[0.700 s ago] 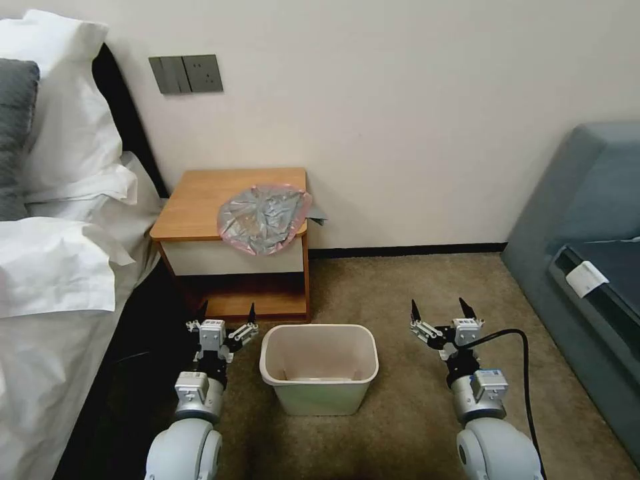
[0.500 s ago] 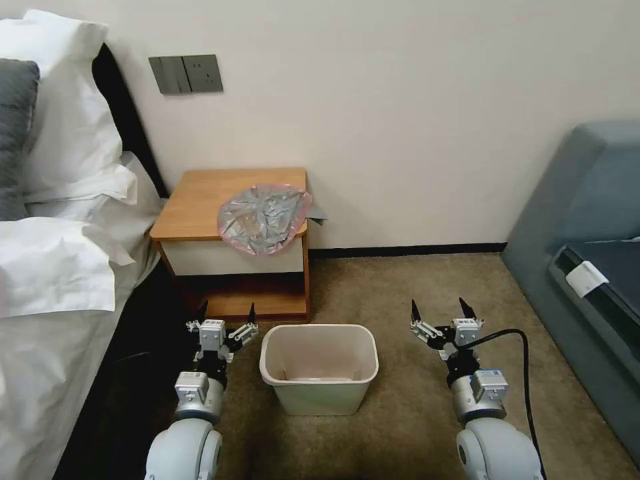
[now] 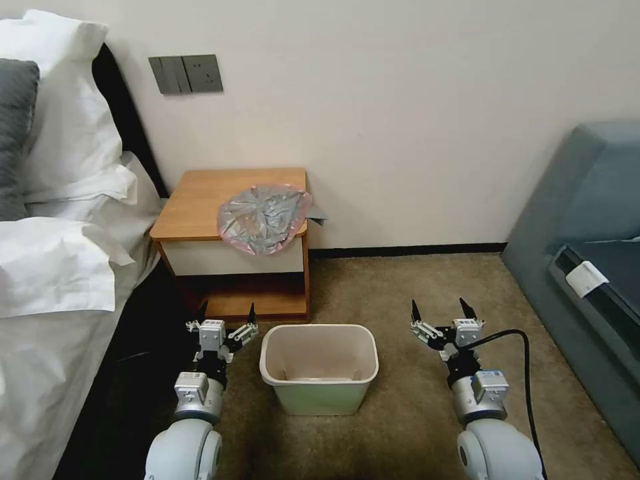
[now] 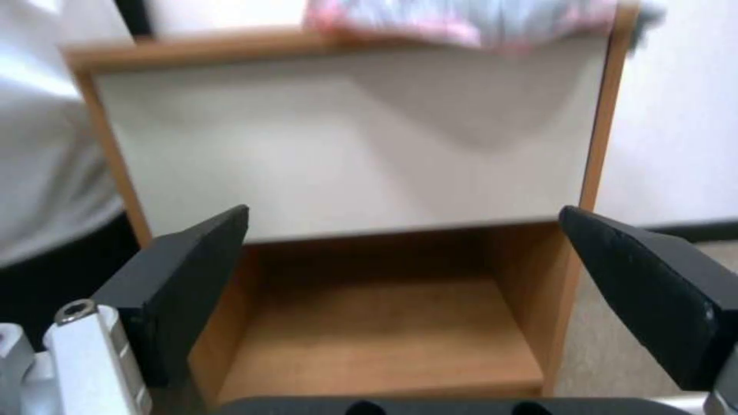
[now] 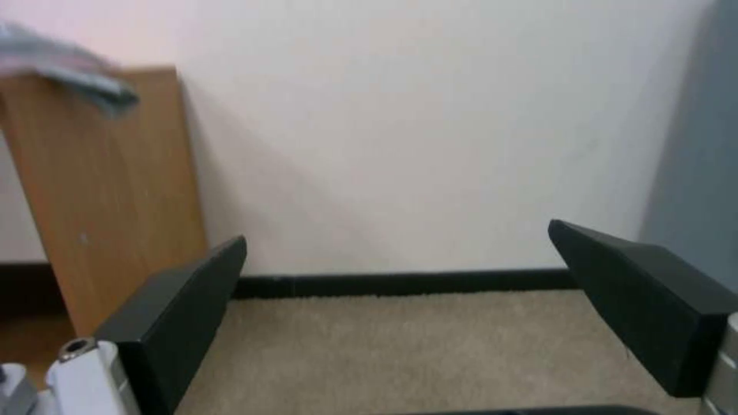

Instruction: Pick up the garbage bag from the table and place it over the trash can.

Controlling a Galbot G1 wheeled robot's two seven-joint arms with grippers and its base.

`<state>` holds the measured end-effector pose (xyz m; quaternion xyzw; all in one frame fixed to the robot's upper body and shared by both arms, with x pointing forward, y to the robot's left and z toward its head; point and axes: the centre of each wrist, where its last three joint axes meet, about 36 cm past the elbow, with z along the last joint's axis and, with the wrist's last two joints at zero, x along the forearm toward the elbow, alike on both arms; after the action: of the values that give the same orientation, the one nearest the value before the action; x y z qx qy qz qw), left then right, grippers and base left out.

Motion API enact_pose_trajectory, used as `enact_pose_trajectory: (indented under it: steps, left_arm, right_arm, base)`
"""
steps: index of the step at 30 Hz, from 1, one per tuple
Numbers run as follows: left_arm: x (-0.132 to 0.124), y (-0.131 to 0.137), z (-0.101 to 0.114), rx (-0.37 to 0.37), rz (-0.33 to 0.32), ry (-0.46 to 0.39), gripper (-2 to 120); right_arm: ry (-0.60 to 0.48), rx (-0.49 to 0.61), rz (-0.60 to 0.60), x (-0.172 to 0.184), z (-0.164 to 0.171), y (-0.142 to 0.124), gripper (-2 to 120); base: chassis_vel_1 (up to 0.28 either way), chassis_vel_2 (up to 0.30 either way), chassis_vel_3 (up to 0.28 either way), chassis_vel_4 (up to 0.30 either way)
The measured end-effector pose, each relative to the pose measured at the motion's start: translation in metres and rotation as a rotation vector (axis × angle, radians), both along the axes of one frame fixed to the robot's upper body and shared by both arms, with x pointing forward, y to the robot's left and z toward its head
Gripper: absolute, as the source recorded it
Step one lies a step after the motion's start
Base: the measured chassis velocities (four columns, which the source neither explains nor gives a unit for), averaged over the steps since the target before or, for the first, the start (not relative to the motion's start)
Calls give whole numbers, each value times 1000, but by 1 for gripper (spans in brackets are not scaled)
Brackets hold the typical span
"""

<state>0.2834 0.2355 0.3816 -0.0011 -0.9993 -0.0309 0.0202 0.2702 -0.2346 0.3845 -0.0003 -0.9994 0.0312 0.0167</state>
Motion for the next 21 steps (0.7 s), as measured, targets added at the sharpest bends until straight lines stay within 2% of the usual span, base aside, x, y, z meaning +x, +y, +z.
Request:
enact_pose_trajectory:
  steps: [1,4,5,8,9,11,12,14,15,21]
  left_arm:
    - [0,0,0,0,0,0,100]
    - [-21,5,27,-21,5,-56,100]
    - [-21,5,27,-21,5,-56,100]
    - [-42,8,56,-45,3,-112,100]
    - [-42,8,56,-45,3,-112,100]
    - [-57,9,78,-63,-3,-153,100]
    - [-57,9,78,-63,-3,-153,100]
    - [-68,9,96,-78,-9,-184,100]
    - [-78,9,112,-91,-16,-212,100]
    - [-82,9,120,-99,-19,-222,100]
  right_arm:
    - [0,0,0,0,0,0,100]
    - [-49,11,-6,-30,25,-3,100]
    - [-49,11,-6,-30,25,-3,100]
    - [-97,13,-9,-57,53,-6,100]
    - [-97,13,-9,-57,53,-6,100]
    - [-136,14,-10,-76,76,-7,100]
    - [-136,14,-10,-76,76,-7,100]
    - [-162,25,-8,-85,83,-6,100]
    - [-169,30,-4,-87,83,-5,100]
    - [-165,41,4,-85,78,-4,100]
  base:
    - [0,0,0,0]
    - [0,0,0,0]
    - [0,0,0,0]
    - [0,0,0,0]
    - [0,0,0,0]
    - [0,0,0,0]
    - [0,0,0,0]
    - [0,0,0,0]
    - [0,0,0,0]
    - [0,0,0,0]
